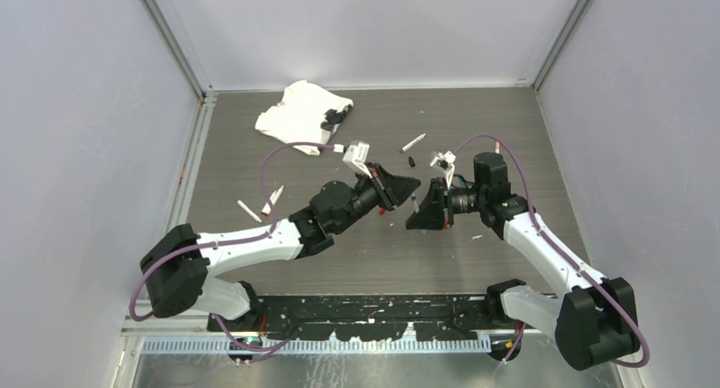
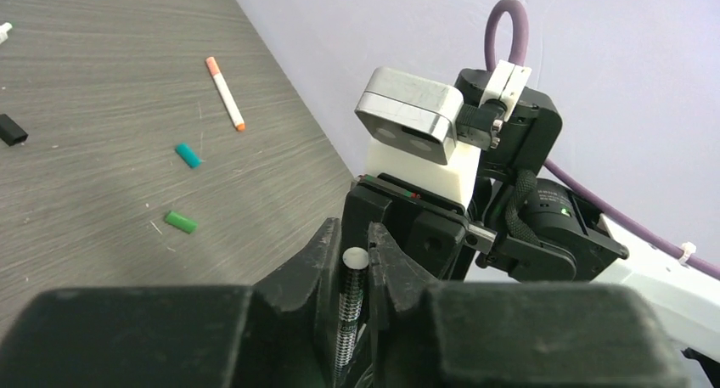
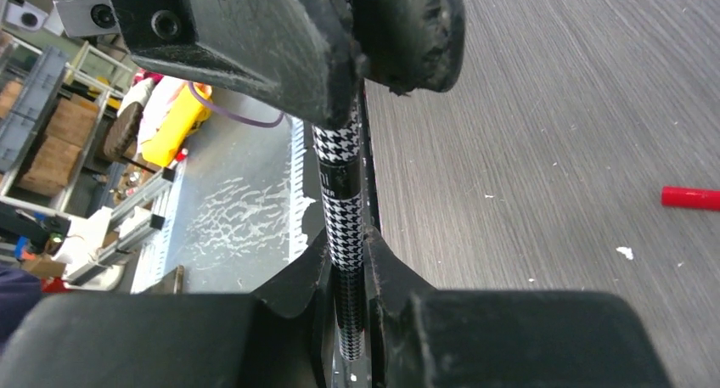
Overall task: Insert the pens into the pen caps
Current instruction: Press the pen cap onto the pen, then place the pen at the center of the board.
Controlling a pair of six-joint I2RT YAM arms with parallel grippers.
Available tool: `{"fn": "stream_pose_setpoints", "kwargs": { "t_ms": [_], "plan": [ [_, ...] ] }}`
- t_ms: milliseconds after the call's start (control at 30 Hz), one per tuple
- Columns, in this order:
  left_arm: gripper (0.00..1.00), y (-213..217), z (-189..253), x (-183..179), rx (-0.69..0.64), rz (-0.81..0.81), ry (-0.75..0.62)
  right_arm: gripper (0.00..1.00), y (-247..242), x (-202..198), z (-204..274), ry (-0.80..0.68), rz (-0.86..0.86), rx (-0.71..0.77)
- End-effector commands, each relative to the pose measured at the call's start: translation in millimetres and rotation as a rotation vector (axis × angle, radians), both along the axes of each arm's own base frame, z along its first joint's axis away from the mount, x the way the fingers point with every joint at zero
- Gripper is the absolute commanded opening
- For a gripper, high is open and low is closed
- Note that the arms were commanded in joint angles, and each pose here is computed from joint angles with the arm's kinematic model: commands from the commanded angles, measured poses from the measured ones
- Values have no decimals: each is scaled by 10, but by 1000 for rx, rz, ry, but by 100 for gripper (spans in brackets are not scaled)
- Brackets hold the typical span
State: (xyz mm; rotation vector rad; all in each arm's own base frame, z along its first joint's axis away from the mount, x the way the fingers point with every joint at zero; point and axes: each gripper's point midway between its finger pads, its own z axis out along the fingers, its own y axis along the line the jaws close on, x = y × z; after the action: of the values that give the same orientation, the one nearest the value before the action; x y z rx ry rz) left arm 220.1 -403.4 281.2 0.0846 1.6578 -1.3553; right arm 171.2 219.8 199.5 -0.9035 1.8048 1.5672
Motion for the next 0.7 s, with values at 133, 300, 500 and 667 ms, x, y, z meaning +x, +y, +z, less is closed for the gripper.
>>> {"fn": "stream_pose_setpoints", "kwargs": {
  "t_ms": [133, 300, 500, 667],
  "plan": [
    [45, -166, 187, -855, -45, -347, 7, 1, 4, 510, 282, -287, -113, -16],
    [61, -11, 309, -831, -61, -321, -38, 1, -13, 489, 249, -283, -111, -33],
    [67, 341, 141, -779, 74, -246, -132, 1, -66, 464, 252, -342, -103, -82],
    [81, 701, 101, -684, 256, -179, -266, 1, -145, 513, 233, -366, -136, -126]
  ]
}}
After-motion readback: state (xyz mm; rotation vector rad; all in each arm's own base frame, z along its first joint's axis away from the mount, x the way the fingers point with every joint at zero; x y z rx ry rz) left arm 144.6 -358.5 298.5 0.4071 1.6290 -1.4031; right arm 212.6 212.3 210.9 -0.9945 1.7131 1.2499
